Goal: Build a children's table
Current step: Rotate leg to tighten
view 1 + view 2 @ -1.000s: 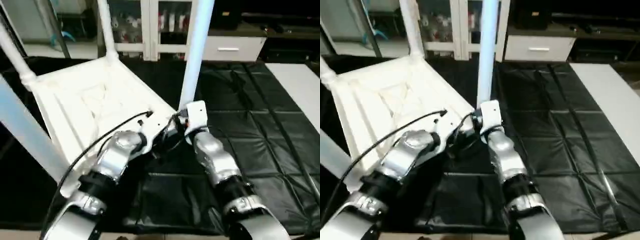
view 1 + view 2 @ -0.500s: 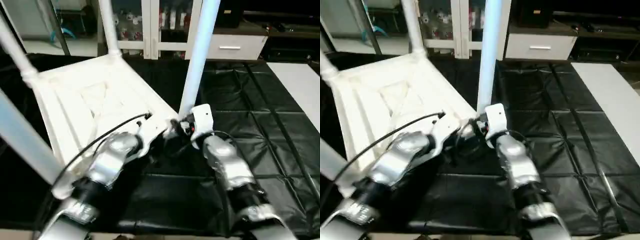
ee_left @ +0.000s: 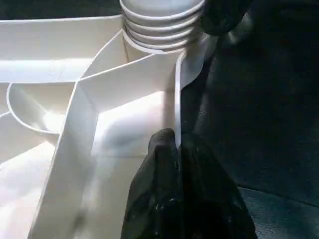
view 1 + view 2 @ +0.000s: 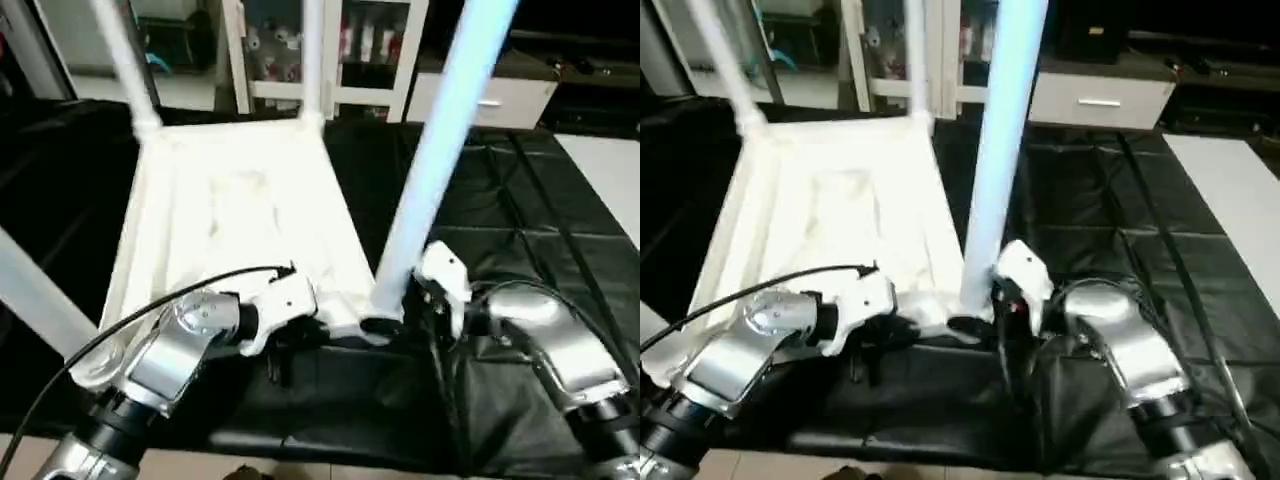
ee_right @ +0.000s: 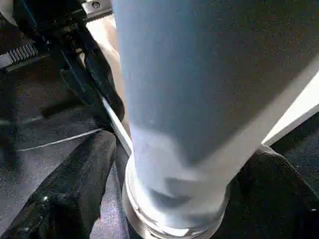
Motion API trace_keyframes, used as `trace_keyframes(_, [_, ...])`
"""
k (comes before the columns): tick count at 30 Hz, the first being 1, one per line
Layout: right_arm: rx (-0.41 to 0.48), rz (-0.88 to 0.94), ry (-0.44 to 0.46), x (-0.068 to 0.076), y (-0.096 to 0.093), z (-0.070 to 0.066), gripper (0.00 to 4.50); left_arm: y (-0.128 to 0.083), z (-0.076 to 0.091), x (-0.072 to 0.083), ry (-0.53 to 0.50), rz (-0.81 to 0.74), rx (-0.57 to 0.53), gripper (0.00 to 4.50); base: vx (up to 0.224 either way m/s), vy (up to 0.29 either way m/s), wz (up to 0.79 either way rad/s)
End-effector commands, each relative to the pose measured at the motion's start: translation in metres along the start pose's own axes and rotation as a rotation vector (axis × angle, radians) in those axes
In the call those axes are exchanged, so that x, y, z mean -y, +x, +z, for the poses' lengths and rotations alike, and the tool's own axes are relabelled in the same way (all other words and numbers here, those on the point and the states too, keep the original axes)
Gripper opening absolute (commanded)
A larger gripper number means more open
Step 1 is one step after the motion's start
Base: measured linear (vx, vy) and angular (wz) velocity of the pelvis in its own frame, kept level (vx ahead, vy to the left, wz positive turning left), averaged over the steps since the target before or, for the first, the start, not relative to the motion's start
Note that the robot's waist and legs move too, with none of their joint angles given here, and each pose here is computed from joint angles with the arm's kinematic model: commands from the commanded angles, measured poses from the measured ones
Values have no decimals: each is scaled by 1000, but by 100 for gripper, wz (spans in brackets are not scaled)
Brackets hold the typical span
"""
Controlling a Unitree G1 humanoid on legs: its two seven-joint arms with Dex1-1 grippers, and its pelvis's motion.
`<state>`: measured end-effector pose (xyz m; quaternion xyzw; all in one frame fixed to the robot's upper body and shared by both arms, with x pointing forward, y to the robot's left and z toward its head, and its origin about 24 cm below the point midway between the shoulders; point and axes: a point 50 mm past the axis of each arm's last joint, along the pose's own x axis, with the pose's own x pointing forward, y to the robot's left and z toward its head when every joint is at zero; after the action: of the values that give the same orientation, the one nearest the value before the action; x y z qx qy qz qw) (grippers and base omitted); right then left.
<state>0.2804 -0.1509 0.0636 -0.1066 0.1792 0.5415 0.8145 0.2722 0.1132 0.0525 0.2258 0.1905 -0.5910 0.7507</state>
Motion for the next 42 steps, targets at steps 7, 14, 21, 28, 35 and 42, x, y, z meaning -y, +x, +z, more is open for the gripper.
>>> trace_keyframes(7, [-38, 19, -28, 0, 7, 1, 362, 5, 7, 10, 21, -56, 45, 0, 0, 0, 0])
trace_keyframes(14, [-38, 23, -24, 3, 11, 2, 299, 5, 6, 8, 15, -40, 44, 0, 0, 0, 0])
trace_keyframes(21, [-43, 35, -24, 2, 12, 0, 273, 4, 4, 8, 12, -35, 42, 0, 0, 0, 0])
trace_keyframes(28, [-44, 28, -12, 2, 14, -3, 272, 3, 2, 7, -11, -33, 46, 0, 0, 0, 0])
trace_keyframes(35, [55, -413, 156, 20, 49, -7, 272, 25, 7, -13, -110, 139, 68, 0, 0, 0, 0])
trace_keyframes(42, [48, -601, 258, 23, 77, -8, 270, 42, 16, -29, -172, 243, 52, 0, 0, 0, 0])
